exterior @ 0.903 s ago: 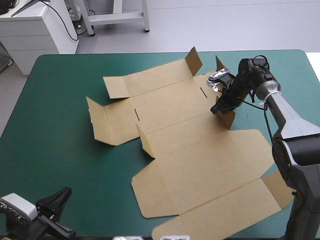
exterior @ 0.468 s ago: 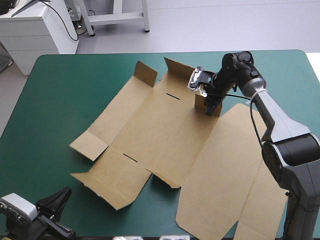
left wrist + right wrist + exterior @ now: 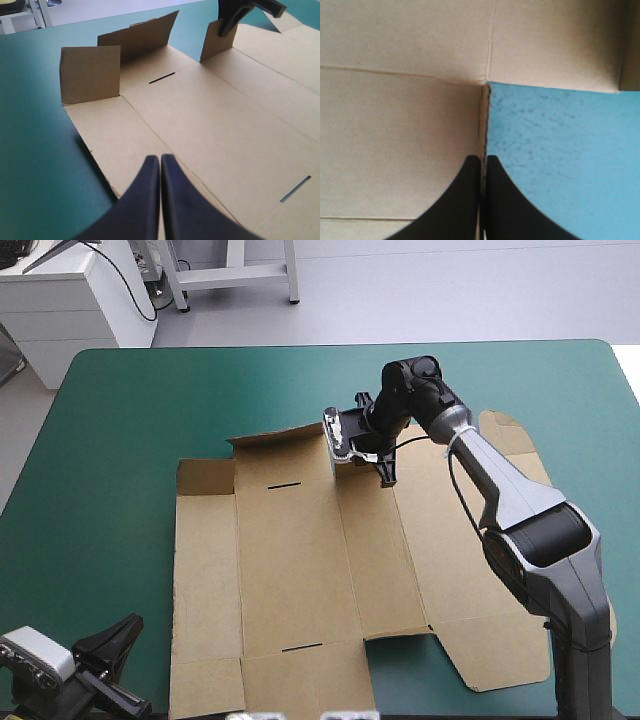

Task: Fold the box

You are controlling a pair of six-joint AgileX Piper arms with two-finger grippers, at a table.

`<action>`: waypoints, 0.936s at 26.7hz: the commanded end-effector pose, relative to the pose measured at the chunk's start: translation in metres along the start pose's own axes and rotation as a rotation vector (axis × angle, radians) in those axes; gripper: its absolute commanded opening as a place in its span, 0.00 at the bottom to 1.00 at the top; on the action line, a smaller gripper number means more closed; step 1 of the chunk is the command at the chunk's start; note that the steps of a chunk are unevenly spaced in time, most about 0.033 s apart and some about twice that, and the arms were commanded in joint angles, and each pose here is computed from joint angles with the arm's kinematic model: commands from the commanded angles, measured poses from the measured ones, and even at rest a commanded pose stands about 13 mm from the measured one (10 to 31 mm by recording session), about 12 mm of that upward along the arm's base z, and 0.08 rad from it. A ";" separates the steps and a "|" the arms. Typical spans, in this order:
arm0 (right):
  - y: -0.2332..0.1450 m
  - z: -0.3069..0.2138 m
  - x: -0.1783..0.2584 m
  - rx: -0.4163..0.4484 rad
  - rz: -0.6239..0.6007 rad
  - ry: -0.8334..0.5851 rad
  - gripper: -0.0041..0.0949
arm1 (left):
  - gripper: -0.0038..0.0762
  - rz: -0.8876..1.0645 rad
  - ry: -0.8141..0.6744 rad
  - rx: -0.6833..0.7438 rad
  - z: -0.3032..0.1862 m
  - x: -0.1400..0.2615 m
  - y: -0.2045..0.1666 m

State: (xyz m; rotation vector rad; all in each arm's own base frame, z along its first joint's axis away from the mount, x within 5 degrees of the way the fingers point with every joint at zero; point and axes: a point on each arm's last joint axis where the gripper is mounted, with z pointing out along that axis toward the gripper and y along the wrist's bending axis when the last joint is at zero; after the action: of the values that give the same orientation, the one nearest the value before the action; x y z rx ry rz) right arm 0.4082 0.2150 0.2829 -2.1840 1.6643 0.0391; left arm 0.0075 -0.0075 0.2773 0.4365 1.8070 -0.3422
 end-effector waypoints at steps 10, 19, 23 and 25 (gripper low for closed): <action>-0.014 -0.044 -0.015 0.190 0.091 -0.115 0.03 | 0.04 -0.010 -0.102 0.011 -0.005 -0.012 -0.001; -0.029 -0.049 -0.016 0.361 0.222 -0.159 0.03 | 0.04 -0.010 -0.102 0.011 -0.005 -0.012 -0.001; -0.033 -0.050 -0.017 0.395 0.286 -0.191 0.03 | 0.04 -0.010 -0.102 0.011 -0.005 -0.012 -0.001; -0.033 -0.050 -0.017 0.393 0.309 -0.196 0.03 | 0.04 -0.010 -0.102 0.011 -0.005 -0.012 -0.001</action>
State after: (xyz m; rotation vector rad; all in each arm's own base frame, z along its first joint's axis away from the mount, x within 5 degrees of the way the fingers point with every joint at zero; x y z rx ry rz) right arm 0.4306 0.2251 0.2972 -1.7152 1.7917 0.0164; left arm 0.0075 -0.0075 0.2773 0.4365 1.8070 -0.3422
